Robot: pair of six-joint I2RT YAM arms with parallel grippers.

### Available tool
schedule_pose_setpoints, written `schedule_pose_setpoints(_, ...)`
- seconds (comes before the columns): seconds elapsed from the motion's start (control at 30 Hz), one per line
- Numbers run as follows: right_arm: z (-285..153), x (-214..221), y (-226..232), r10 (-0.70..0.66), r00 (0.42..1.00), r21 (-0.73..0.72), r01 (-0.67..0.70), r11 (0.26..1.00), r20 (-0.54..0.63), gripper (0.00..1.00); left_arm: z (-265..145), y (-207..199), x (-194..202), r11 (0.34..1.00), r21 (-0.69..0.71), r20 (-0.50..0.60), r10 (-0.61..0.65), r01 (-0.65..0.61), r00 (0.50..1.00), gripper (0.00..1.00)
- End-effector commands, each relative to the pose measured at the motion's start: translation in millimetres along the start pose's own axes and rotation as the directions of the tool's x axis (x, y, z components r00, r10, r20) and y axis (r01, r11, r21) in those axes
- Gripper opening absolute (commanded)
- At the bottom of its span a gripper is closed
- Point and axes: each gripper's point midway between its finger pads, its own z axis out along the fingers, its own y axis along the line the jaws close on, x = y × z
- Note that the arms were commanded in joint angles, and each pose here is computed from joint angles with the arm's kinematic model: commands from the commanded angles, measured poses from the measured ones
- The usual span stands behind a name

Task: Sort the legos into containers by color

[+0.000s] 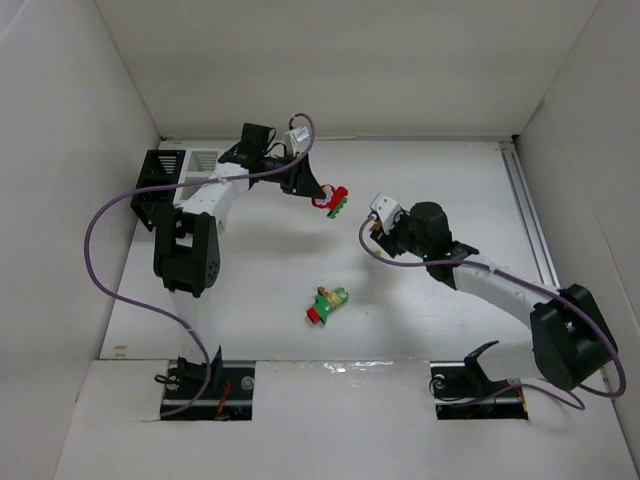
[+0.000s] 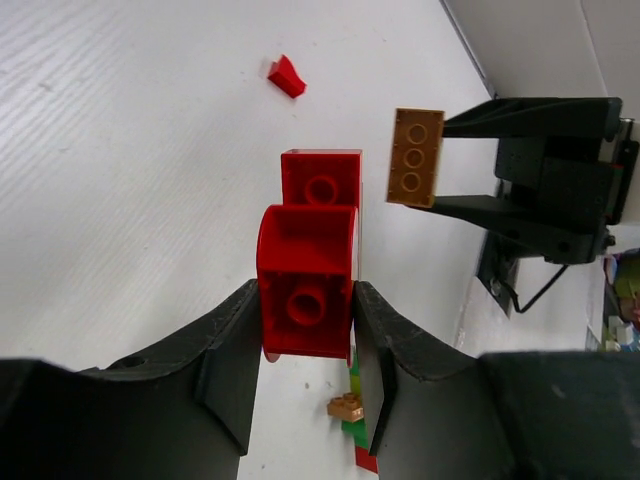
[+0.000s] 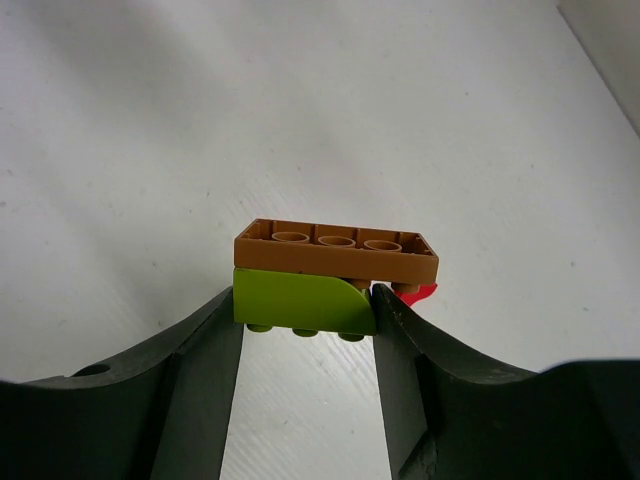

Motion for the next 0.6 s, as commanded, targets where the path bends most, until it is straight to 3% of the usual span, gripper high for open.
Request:
schedule_pose_setpoints(0.0, -9, -7, -1, 0.006, 0.999, -0.056, -0.004, 0.998, 0.033, 0.02, -8, 11, -20, 0.998, -0.059, 0.054, 0.033, -0.030, 0.998, 0.02)
schedule_pose_setpoints(0.17, -10, -8, 19, 0.122, 0.992, -0.279, -0.127, 0.952, -0.032, 0.01, -9, 41, -20, 0.978, -0.210, 0.075, 0.017, -0.001, 0.997, 0.01)
schedule_pose_setpoints(0.2, -13, 3, 25, 0.149, 0.985, -0.318, -0.171, 0.932, -0.092, 0.01, -7, 57, -16, 0.953, -0.303, 0.070, 0.023, -0.001, 0.997, 0.01)
schedule_pose_setpoints(0.23, -13, -7, 20, 0.172, 0.982, -0.352, -0.188, 0.917, -0.077, 0.01, -10, 60, -22, 0.932, -0.360, 0.075, 0.064, -0.033, 0.995, 0.01)
schedule_pose_setpoints(0.4, -10, -10, 10, 0.207, 0.976, -0.358, -0.217, 0.908, -0.067, 0.01, -9, 75, -15, 0.798, -0.590, 0.049, 0.188, -0.124, 0.981, 0.01)
schedule_pose_setpoints(0.43, -10, -14, 8, 0.205, 0.977, -0.355, -0.212, 0.910, -0.059, 0.01, -12, 90, -10, 0.743, -0.659, 0.026, 0.181, -0.119, 0.983, 0.01)
schedule_pose_setpoints(0.57, -9, -27, -2, 0.206, 0.978, -0.345, -0.198, 0.917, -0.012, 0.01, -5, 115, 3, 0.669, -0.735, -0.023, 0.142, -0.113, 0.990, 0.04)
